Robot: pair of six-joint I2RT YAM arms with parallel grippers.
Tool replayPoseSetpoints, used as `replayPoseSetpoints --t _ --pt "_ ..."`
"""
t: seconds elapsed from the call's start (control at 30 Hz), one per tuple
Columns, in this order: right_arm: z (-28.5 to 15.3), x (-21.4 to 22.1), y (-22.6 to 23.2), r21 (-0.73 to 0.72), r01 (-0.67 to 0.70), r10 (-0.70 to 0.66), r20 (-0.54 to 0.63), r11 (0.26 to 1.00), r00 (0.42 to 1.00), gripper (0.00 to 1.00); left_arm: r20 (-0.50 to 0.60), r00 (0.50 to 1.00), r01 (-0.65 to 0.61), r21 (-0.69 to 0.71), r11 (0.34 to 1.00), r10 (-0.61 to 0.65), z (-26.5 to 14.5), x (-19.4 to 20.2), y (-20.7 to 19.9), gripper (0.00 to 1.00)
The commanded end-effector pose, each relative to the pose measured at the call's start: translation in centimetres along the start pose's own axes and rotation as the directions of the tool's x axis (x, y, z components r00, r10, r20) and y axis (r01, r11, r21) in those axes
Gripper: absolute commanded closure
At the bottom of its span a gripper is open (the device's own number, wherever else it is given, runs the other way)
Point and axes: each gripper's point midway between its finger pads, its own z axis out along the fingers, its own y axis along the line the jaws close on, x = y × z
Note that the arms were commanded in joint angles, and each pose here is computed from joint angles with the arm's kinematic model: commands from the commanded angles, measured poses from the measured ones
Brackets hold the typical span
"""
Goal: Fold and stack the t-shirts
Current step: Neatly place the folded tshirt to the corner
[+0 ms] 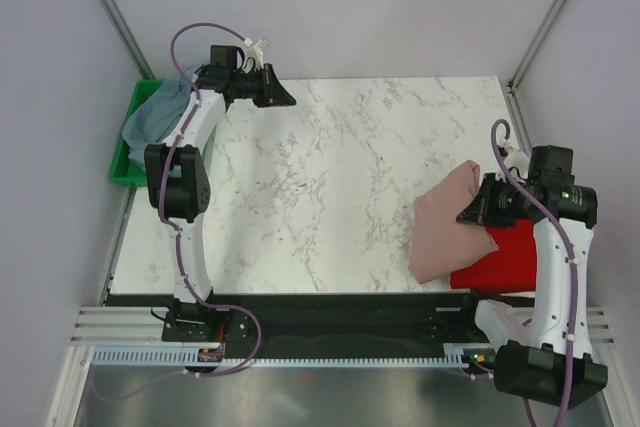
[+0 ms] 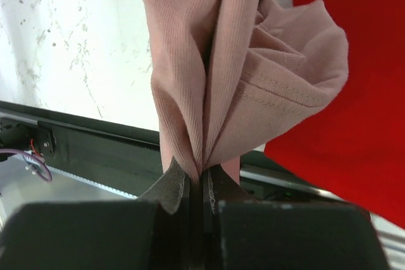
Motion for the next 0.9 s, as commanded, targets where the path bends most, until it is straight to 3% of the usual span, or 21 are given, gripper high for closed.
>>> replayPoseSetpoints --t 0.0,0.87 --pt "-2.0 -0.5 -0.6 0.072 -0.029 0.026 0.052 0.997 0.998 1.00 0.063 0.996 -0.069 0.034 0.997 0.067 -1.5 -2.5 -3.8 0.83" --pt "-3.4 -4.3 -5.8 0.255 -0.222 0.187 0.156 0.941 0.970 1.00 0.028 0.996 -0.089 0.093 0.992 0.087 0.5 -1.0 -6.9 0.82"
